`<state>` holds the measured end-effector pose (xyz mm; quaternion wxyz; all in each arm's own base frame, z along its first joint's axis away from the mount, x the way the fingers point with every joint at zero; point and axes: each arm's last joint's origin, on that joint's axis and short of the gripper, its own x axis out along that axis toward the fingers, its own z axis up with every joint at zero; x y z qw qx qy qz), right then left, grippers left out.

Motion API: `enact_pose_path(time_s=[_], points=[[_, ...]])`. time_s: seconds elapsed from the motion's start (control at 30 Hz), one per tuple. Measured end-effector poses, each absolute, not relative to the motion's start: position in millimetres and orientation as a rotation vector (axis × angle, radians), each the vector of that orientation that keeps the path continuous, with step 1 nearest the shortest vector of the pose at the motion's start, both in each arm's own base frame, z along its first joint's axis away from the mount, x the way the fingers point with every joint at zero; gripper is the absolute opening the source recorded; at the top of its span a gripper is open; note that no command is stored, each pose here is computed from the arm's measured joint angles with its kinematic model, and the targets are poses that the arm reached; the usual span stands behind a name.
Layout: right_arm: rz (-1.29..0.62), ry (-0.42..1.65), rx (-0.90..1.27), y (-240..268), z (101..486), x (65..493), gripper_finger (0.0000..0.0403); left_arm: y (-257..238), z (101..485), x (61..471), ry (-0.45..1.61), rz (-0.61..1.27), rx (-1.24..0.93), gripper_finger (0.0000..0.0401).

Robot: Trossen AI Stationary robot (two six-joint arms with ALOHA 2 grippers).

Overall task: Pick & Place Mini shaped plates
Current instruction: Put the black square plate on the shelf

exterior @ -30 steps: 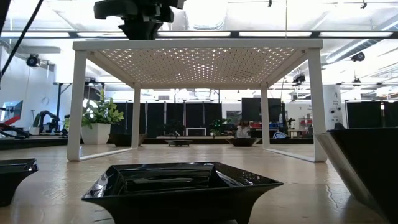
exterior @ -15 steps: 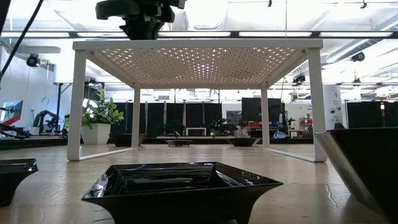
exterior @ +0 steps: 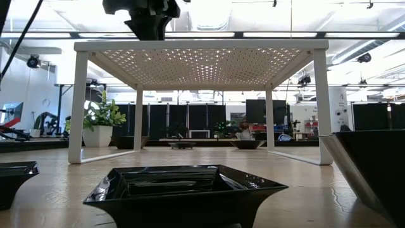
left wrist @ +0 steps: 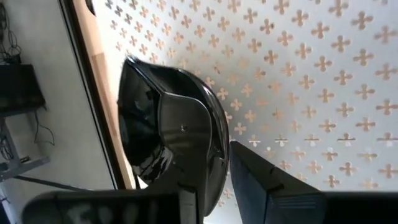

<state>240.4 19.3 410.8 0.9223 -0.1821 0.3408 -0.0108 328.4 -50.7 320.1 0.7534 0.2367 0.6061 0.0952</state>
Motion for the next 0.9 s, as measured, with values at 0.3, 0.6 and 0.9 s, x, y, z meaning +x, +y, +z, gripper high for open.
enact_pose_path(time_s=[0.3,0.6,0.9], points=[[-0.022,0.701,-0.375,19,411,240,0.0075,-55,343,326,1.277,0.201,0.513,0.0067],[0.047,0.696,-0.350,23,410,240,0.0068,-81,366,318,1.195,0.168,0.500,0.0067],[0.081,0.692,-0.357,28,410,240,0.0066,-134,362,293,1.187,0.155,0.422,0.0067]])
